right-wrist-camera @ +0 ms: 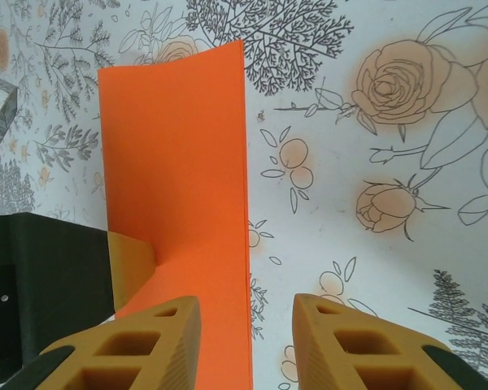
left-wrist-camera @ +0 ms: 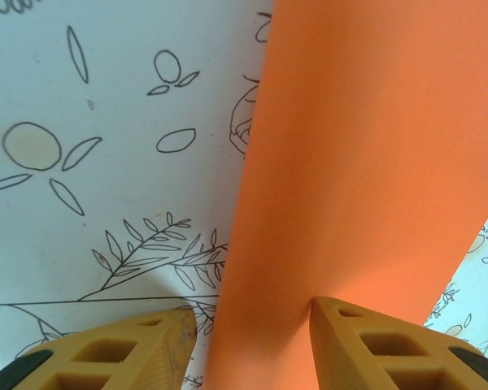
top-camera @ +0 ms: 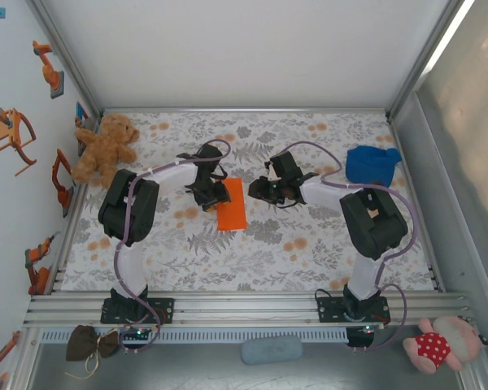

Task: Fold a paper plane with a square sheet of paper (pick it up from the middle)
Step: Hold the square sheet of paper at the center of the table.

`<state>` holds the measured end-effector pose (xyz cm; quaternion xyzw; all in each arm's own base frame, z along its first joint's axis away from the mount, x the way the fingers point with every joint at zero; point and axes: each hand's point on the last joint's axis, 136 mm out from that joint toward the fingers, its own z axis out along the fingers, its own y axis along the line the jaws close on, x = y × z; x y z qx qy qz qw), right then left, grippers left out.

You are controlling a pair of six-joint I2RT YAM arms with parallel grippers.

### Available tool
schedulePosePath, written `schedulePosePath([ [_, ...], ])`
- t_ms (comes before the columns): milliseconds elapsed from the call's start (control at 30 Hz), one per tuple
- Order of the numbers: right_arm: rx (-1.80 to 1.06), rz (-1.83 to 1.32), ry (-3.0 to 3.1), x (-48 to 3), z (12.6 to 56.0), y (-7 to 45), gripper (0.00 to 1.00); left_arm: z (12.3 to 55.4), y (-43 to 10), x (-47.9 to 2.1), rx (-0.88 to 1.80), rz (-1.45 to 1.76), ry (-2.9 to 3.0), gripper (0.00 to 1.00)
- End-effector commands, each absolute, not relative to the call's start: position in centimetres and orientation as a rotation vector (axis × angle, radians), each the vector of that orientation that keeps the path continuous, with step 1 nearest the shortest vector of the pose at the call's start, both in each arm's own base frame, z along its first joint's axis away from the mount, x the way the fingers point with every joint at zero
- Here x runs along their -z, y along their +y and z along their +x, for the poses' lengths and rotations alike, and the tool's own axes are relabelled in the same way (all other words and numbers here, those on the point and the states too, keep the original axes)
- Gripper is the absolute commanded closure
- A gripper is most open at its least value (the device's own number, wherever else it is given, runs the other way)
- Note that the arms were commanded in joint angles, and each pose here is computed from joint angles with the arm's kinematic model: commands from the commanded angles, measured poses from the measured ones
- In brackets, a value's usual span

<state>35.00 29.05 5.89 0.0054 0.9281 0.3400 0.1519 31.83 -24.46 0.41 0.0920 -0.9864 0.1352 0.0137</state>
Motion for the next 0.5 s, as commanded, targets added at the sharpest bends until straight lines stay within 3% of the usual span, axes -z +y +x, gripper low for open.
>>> schedulePosePath([
  [0, -1.022, -0.016, 2.659, -6.2, 35.3, 29.8, 0.67, 26.4, -22.8, 10.4, -0.174, 0.197, -2.917, 0.54],
  [467, -1.218, -0.07, 2.684, -5.7, 34.7, 33.2, 0.85, 25.8, -22.5, 11.1, -0.16, 0.193, -2.894, 0.54],
])
